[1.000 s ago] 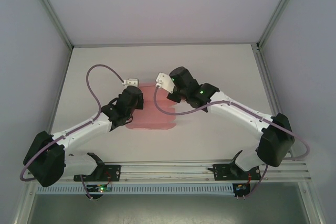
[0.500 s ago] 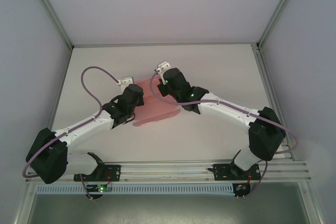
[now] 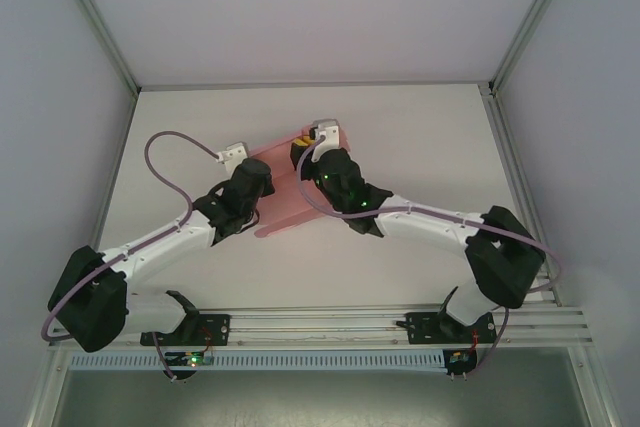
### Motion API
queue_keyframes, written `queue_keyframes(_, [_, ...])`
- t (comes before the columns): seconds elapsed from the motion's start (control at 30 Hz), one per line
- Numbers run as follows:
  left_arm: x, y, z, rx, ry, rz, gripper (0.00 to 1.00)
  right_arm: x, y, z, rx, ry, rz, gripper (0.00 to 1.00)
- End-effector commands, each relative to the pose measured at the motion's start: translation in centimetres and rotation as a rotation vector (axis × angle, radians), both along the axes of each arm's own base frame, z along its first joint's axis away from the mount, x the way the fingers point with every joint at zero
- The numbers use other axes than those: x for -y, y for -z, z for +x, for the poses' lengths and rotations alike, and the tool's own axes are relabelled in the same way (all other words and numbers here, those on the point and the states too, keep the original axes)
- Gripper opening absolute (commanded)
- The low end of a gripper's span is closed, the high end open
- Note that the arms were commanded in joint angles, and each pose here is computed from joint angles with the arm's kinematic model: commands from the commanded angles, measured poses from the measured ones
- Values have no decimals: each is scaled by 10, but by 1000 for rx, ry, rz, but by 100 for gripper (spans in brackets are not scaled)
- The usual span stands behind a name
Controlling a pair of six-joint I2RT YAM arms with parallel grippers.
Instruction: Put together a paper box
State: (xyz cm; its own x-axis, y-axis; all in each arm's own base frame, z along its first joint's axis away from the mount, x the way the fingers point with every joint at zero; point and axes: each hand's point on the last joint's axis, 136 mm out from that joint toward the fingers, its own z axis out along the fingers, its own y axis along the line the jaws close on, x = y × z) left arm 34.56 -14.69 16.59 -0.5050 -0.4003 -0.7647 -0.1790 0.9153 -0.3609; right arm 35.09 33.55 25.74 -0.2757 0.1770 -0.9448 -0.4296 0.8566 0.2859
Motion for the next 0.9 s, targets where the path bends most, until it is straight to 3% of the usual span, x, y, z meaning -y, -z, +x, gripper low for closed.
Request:
queue_keyframes(0.0, [3,-33,3,111,18,-16,0,17,-6,-30,19,-55,-154,33])
queue_keyframes(0.13, [-3,-31,-3,141,38,-9,5,79,0,-48,-16,44,-290,73])
queue_keyframes(0.17, [-5,-31,-5,147,39,-11,5,92,8,-54,-40,32,-312,94])
queue_keyframes(0.2, [-6,-30,-7,152,47,-6,4,104,12,-59,-61,28,-317,98])
queue_keyframes(0.3, [-6,-37,-14,185,87,-7,2,140,25,-68,-127,44,-259,98])
queue_keyframes(0.47, [-2,-45,-20,201,134,-22,2,151,36,-78,-200,-104,-139,98])
queue_keyframes(0.87, [9,-37,-19,187,196,-12,1,137,40,-58,-209,-134,-221,98])
